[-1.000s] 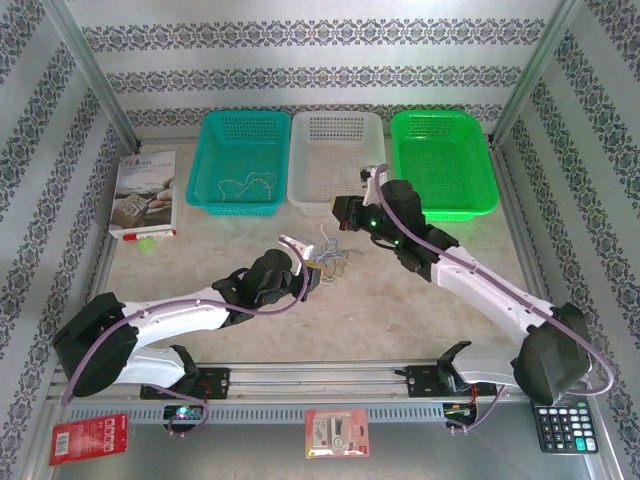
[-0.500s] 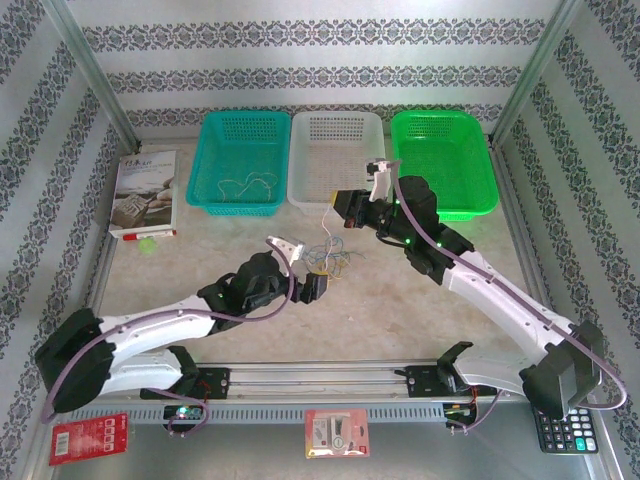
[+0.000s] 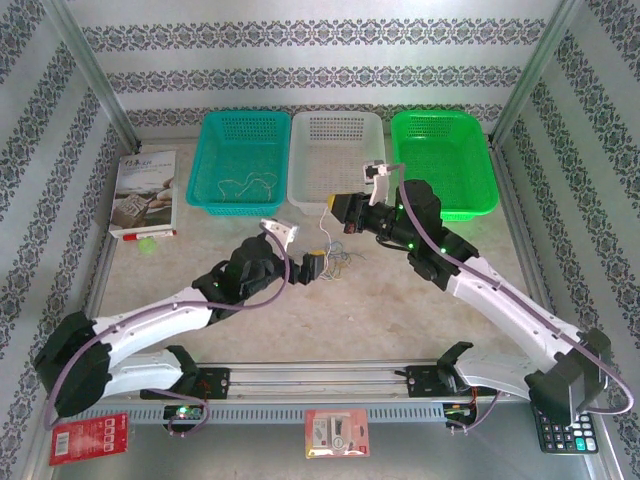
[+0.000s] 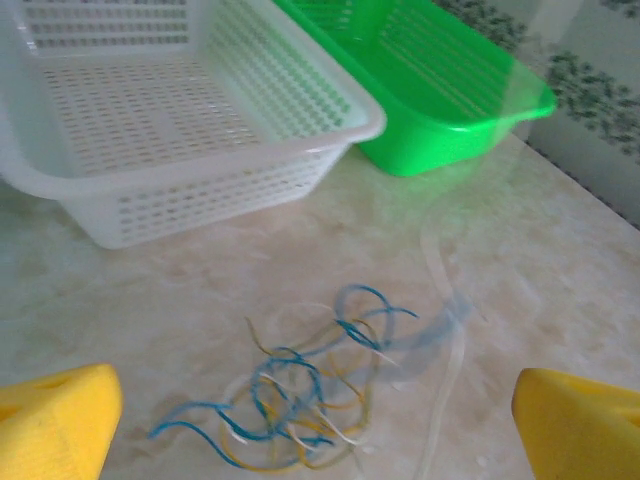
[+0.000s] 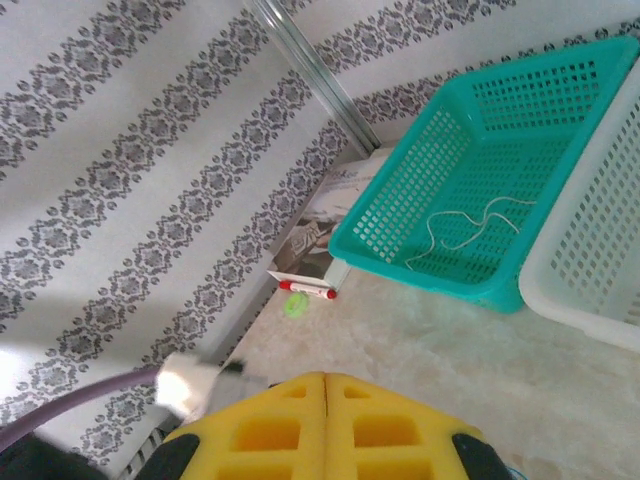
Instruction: Untangle the cables
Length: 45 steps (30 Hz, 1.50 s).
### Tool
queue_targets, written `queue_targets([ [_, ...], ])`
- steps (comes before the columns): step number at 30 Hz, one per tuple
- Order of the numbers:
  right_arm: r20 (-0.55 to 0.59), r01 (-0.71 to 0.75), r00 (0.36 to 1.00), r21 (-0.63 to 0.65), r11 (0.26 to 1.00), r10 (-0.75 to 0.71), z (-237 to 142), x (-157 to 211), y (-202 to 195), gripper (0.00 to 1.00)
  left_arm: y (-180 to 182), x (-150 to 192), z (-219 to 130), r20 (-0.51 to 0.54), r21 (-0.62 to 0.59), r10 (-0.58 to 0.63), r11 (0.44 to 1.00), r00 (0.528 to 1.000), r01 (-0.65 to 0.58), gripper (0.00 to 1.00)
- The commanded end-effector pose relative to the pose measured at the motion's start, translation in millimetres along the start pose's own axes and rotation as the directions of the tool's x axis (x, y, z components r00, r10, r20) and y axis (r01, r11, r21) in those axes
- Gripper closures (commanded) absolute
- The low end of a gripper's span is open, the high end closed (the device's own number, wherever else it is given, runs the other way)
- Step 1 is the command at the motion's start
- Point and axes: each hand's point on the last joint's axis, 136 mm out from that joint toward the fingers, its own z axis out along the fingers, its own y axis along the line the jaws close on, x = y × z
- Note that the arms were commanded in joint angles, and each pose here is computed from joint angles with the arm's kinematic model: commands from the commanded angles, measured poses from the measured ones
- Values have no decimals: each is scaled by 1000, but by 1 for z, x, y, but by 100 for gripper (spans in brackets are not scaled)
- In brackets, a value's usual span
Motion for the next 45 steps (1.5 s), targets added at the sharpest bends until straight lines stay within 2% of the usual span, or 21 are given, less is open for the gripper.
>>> queue_targets([
  [1, 2, 11, 1000, -28, 1000, -11, -6, 3, 8, 100, 3, -18, 10, 25, 60, -17, 998, 1000, 16, 0],
  [8, 16, 14, 1000, -37, 999, -14, -7, -4, 12, 100, -1, 13, 29, -83, 146, -30, 988, 996, 42, 3],
  [18, 24, 25, 999, -48, 999, -24, -1, -17, 16, 100, 4, 51, 30, -142, 158, -72, 983, 987, 95, 33],
  [25, 35, 30, 999, -49, 998, -28, -3, -22, 17, 100, 7, 51, 27, -140, 156, -73, 983, 987, 95, 62],
  [27, 36, 30, 999, -49, 998, -28, -3, -22, 17, 100, 8, 50, 27, -136, 155, -74, 983, 988, 95, 62],
  [32, 32, 29, 999, -50, 998, -27, -1, -22, 17, 100, 1, 48, 28, -150, 184, -71, 978, 986, 98, 36],
  [35, 32, 31, 999, -55, 998, -29, 0, -25, 18, 100, 2, 54, 31, -173, 183, -62, 979, 983, 94, 31],
  [38, 39, 38, 999, -65, 997, -35, 1, -30, 23, 100, 3, 62, 35, -196, 181, -67, 978, 978, 103, 37],
  [45, 66, 43, 997, -104, 994, -36, 0, -49, 40, 100, 12, 95, 49, -264, 154, -85, 980, 961, 129, 61],
])
